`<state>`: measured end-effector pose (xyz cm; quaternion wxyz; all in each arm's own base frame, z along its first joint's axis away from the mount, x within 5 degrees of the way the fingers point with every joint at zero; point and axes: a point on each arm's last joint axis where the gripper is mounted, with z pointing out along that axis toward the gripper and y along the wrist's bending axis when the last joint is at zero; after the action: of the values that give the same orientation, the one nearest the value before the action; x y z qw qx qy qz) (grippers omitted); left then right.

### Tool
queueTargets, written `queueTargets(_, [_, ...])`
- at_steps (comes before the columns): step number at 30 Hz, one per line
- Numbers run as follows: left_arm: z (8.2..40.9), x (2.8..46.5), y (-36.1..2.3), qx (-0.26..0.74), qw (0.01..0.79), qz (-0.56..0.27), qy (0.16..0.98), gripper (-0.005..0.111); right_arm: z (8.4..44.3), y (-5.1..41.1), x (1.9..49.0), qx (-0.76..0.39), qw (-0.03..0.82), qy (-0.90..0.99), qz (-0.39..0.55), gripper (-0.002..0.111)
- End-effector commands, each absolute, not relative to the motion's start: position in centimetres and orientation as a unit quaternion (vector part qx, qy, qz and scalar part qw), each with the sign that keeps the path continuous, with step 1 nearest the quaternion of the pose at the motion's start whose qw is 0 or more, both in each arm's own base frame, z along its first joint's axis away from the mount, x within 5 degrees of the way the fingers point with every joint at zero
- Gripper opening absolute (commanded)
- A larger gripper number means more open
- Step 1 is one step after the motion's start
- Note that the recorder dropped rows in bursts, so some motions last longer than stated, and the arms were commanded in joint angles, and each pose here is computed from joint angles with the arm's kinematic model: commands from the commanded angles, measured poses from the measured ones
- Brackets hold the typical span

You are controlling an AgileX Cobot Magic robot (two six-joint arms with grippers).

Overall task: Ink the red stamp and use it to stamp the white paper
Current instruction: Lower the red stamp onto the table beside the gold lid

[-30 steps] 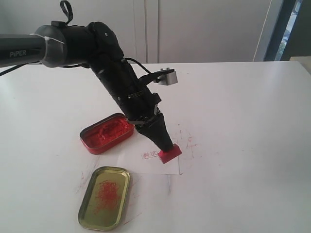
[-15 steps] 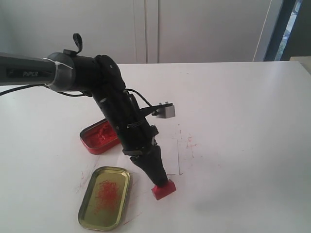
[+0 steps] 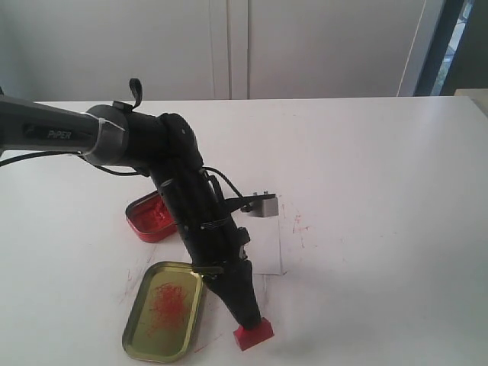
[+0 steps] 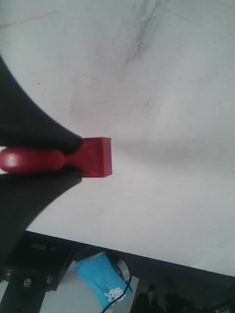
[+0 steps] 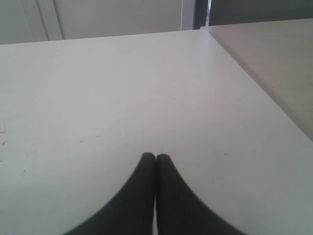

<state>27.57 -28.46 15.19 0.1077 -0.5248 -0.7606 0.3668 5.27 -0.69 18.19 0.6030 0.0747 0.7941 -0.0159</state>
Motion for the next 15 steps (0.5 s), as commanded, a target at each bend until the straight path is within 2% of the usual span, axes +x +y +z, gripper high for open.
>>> queueTargets(1, [15.6, 26.9, -28.5, -0.525, 0.127, 0.382, -0.750, 0.007, 18.2, -0.7, 5.3, 0.072, 0.608, 0.790, -0.016, 0.000])
queueTargets(7, [14.9, 26.9, -28.4, -0.526, 0.138, 0.377, -0.750, 0.037, 18.2, -0.7, 5.3, 0.072, 0.608, 0.790, -0.016, 0.000])
queueTargets(10, [14.6, 26.9, -28.4, -0.525, 0.140, 0.375, -0.751, 0.043, 18.2, -0.7, 5.3, 0.072, 0.608, 0.790, -0.016, 0.000])
queueTargets(15, [14.4, 27.0, -28.4, -0.525, 0.142, 0.374, -0.751, 0.044, 18.2, -0.7, 5.3, 0.072, 0.608, 0.790, -0.016, 0.000])
